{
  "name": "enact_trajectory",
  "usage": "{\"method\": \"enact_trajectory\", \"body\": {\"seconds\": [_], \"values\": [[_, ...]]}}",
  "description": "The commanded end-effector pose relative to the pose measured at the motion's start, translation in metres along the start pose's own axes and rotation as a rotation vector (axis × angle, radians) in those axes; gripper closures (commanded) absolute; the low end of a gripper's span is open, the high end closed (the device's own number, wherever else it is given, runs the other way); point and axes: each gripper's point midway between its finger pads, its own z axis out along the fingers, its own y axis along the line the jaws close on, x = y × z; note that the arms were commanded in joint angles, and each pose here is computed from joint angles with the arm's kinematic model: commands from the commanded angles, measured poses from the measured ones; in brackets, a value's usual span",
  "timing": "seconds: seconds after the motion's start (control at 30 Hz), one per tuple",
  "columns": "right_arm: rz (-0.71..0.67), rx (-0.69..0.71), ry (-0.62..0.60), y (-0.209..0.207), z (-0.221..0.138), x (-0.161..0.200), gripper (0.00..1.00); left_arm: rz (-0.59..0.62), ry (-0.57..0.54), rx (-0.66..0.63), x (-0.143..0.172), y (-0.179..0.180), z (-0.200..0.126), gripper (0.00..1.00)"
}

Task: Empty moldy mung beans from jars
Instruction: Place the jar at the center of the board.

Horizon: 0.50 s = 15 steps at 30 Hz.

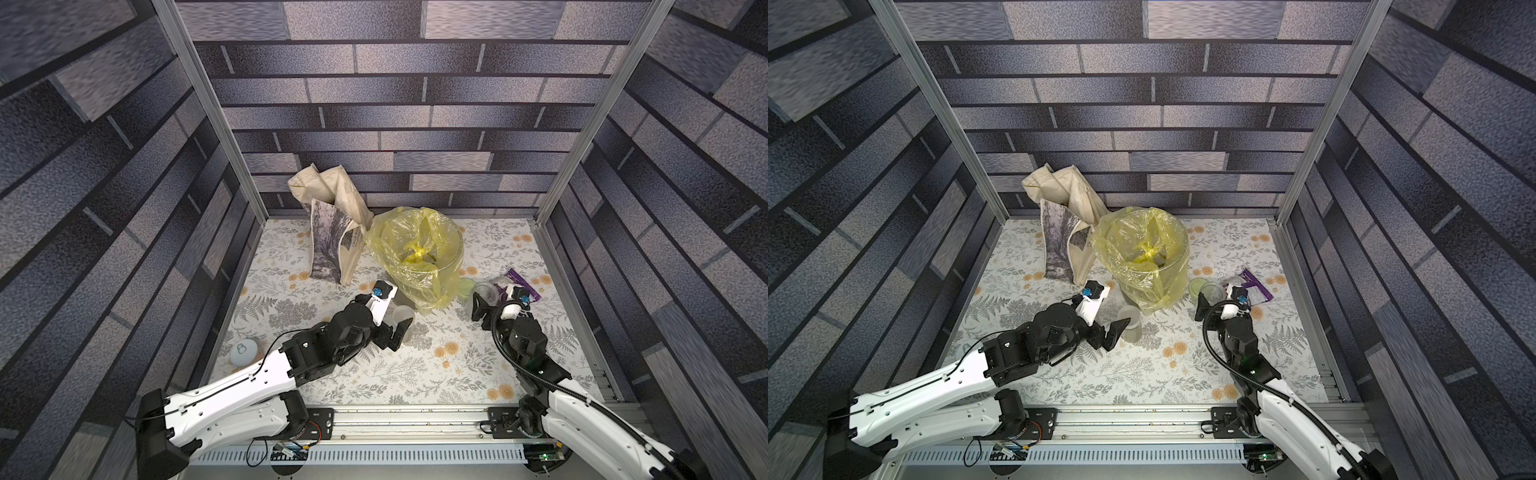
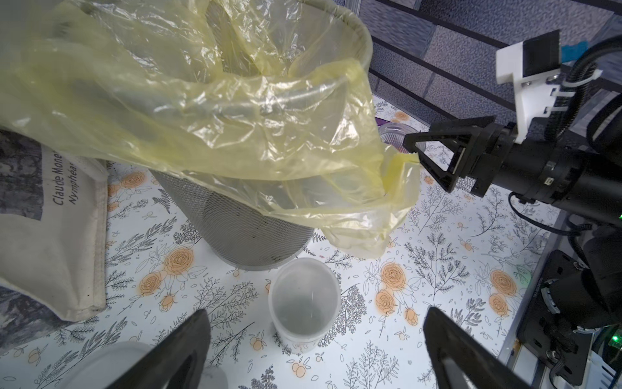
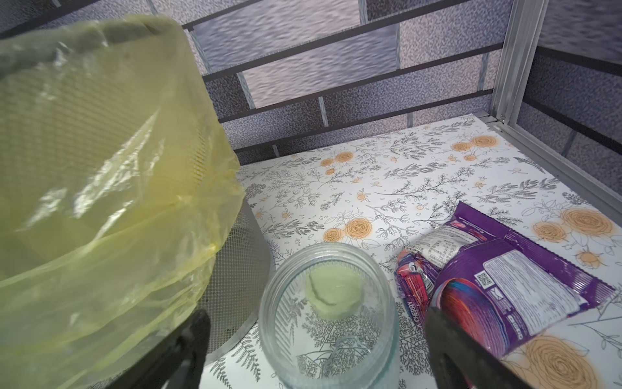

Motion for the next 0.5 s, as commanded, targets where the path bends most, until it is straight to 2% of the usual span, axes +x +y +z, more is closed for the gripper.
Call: {"method": "enact_trajectory", "body": {"seconds": [0.0,0.23,0.47], "values": [[-0.040,0.043,0.062,-0.008,-0.012,0.015,0.00,-0.030,0.020,-0.026,0.009,0.003,0.002,0.00],[-0.096,-0.041,0.086,0.018,-0.030,0.022,0.00,-0.029,0.035,-0.022,0.014,-0.001,0.008,0.00],[-0.312,-0.130,0.022,0.079,-0.051,0.013,0.00,-0.032,0.046,-0.013,0.016,-0.006,0.015,0.00]]}}
